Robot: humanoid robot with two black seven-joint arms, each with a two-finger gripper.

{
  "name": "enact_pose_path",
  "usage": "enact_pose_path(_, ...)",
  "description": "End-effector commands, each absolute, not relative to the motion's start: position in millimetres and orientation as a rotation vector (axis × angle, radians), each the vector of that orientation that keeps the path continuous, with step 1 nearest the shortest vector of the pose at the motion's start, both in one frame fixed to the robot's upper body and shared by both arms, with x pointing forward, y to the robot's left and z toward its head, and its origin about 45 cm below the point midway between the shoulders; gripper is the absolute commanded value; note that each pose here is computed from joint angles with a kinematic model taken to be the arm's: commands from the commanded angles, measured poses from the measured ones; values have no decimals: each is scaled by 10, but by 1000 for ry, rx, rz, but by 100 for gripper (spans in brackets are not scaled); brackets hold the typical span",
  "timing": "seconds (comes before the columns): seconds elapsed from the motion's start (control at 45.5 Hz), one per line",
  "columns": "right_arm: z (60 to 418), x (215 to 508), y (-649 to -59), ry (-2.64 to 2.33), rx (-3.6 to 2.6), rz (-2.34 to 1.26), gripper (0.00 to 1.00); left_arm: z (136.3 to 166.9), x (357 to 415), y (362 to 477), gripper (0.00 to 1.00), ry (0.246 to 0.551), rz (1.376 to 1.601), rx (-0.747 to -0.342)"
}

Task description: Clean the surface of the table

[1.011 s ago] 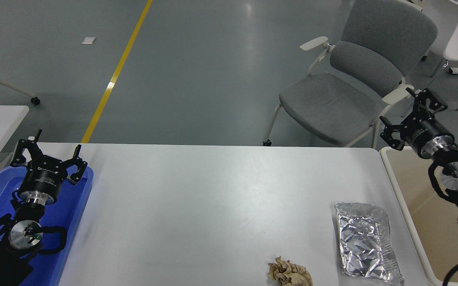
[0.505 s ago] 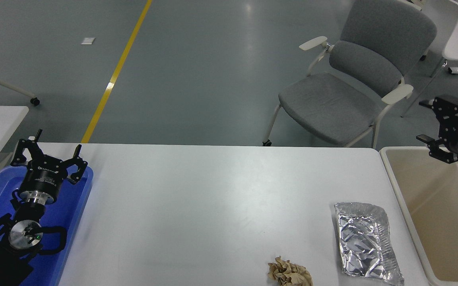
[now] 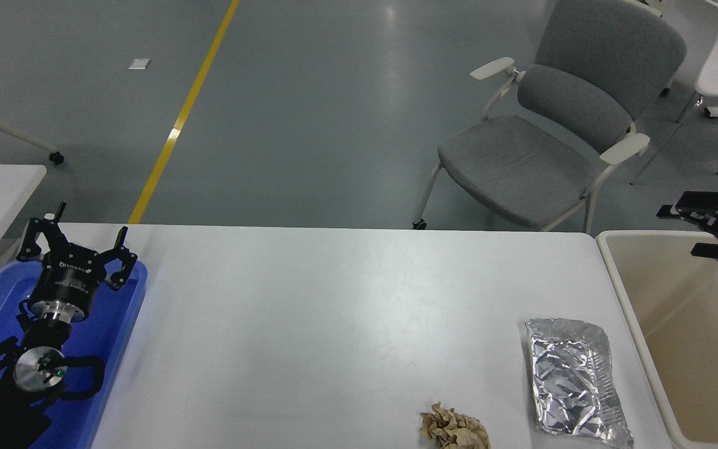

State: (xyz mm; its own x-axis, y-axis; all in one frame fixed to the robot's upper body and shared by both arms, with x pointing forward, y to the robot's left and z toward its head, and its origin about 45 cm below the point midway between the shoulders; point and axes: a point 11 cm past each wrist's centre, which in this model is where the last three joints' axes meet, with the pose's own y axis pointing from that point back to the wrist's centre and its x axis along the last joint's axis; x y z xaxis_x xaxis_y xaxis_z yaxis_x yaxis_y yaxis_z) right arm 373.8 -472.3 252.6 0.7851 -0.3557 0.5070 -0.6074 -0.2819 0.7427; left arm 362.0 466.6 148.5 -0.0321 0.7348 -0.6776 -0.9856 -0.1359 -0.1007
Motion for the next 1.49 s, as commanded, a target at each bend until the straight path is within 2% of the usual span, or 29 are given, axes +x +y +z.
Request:
enact_pose_path(0.0,2224,3530,-4481,-415,1851,367,98,1485,3620,4666,100,470,1580,-703)
enact_pose_path(0.264,1797,3390,-4325,-222,1793,412,98,1486,3620,4667,100,469,1581,-704)
enact_pose_path(0.571,1308,3115,-4467,-183,1724,463,97,1490,3625,4665,100,469,1579,-704)
enact_pose_path(0.857,1156,2971,-4532,-198,1718,468,95,1485,3620,4666,100,470,1580,-703)
enact_pose_path(1.253,1044,3031,-4277,-193,1758,536,92,1485,3620,4666,100,470,1580,-703)
enact_pose_path(1.473,940,2944,-4247,-191,1769,536,91,1485,3620,4666,100,470,1580,-703)
